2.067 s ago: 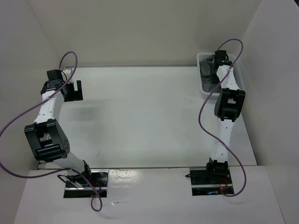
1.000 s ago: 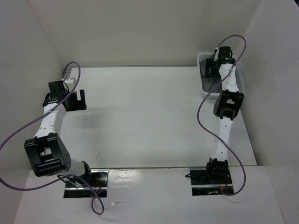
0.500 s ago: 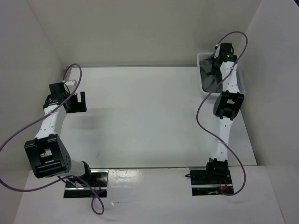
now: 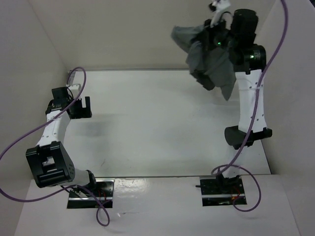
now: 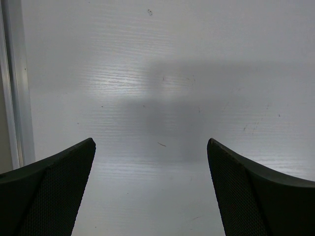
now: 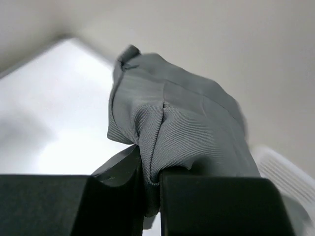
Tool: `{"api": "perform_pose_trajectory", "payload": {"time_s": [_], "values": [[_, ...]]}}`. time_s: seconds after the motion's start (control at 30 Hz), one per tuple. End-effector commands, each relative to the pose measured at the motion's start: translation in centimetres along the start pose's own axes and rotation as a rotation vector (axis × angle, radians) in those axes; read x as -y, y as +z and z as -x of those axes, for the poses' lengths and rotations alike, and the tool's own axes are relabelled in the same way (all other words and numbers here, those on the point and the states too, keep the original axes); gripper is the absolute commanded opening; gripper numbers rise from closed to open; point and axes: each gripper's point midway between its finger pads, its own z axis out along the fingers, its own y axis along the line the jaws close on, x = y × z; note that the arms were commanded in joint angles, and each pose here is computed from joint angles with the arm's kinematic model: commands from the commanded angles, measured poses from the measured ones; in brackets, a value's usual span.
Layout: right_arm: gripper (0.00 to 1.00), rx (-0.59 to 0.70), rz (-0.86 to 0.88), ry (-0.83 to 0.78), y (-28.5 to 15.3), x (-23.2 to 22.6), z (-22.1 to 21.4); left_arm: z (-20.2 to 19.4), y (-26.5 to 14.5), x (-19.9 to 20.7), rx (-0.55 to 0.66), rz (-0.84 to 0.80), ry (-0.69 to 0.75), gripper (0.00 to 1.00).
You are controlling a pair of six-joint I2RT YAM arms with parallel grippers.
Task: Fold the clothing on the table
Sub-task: Move the skirt to the center of the board
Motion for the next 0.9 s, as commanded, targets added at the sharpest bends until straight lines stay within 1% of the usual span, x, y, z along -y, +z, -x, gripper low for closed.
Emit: {"api": "perform_pose_trajectory", "payload": {"time_s": [0.0,0.07,0.13,0.17,0.23,0.3,0.33,0.37,0.43,0.47,0.5,0.53,0.57,0.6,0.63,0.67,0.7,0.8,0.87], "values": [[0.00,-0.038,0.412,-0.075,0.5,-12.7,-1.2,1.8,-0.6,0.4,0.053,-0.034,0.012,1.00],[0.00,-0.022,0.512,-0.120,-0.5,-16.2,-0.8,1.7,-0.8,0.7,0.051,-0.046,0.012,1.00],[0.00,0.007,0.633,-0.115,-1.9,-18.6,-0.1,1.2,-1.0,1.0,0.042,-0.056,0.010,1.00],[0.00,0.022,0.645,-0.118,-2.2,-18.7,0.3,1.4,-1.3,1.0,0.051,-0.055,0.012,1.00],[0.00,0.003,0.649,-0.111,-1.9,-18.8,-0.2,0.9,-1.5,1.0,0.041,-0.056,0.019,1.00],[0.00,-0.015,0.615,-0.111,-1.7,-18.3,-0.6,1.0,-2.0,1.1,0.057,-0.054,0.022,1.00],[0.00,-0.044,0.596,-0.105,-1.1,-18.0,-1.4,0.5,-1.9,1.2,0.047,-0.055,0.020,1.00],[0.00,-0.078,0.558,-0.102,-0.1,-17.4,-2.4,0.8,-2.3,1.2,0.062,-0.053,0.023,1.00],[0.00,-0.129,0.536,-0.083,1.2,-16.5,-4.5,0.6,-2.5,1.3,0.065,-0.053,0.023,1.00],[0.08,-0.157,0.491,-0.066,2.0,-15.2,-5.5,0.5,-2.7,1.3,0.069,-0.052,0.024,1.00],[0.33,-0.206,0.468,-0.038,3.4,-15.0,-7.6,0.7,-3.1,1.3,0.083,-0.050,0.027,1.00],[0.59,-0.225,0.413,-0.027,4.0,-13.8,-8.5,0.7,-3.1,1.3,0.083,-0.049,0.036,1.00],[0.80,-0.261,0.289,-0.026,5.0,-11.9,-9.8,0.4,-3.1,1.4,0.081,-0.049,0.036,1.00],[0.87,-0.337,0.235,-0.002,5.9,-11.2,-13.1,0.4,-3.1,1.4,0.081,-0.049,0.036,1.00],[0.93,-0.327,0.172,-0.006,6.6,-10.2,-13.4,0.4,-3.1,1.3,0.082,-0.049,0.045,1.00],[0.97,-0.352,0.117,-0.003,7.0,-9.4,-14.6,0.4,-3.1,1.3,0.082,-0.049,0.045,1.00],[0.99,-0.386,0.018,-0.021,7.2,-7.7,-15.9,0.5,-3.1,1.4,0.084,-0.058,0.058,1.00],[0.99,-0.488,-0.103,-0.025,7.7,-6.0,-20.1,-0.6,-2.8,2.1,0.073,-0.097,0.067,1.00],[0.99,-0.518,-0.114,-0.029,7.9,-5.9,-21.3,-0.6,-2.9,2.5,0.085,-0.117,0.079,1.00]]}}
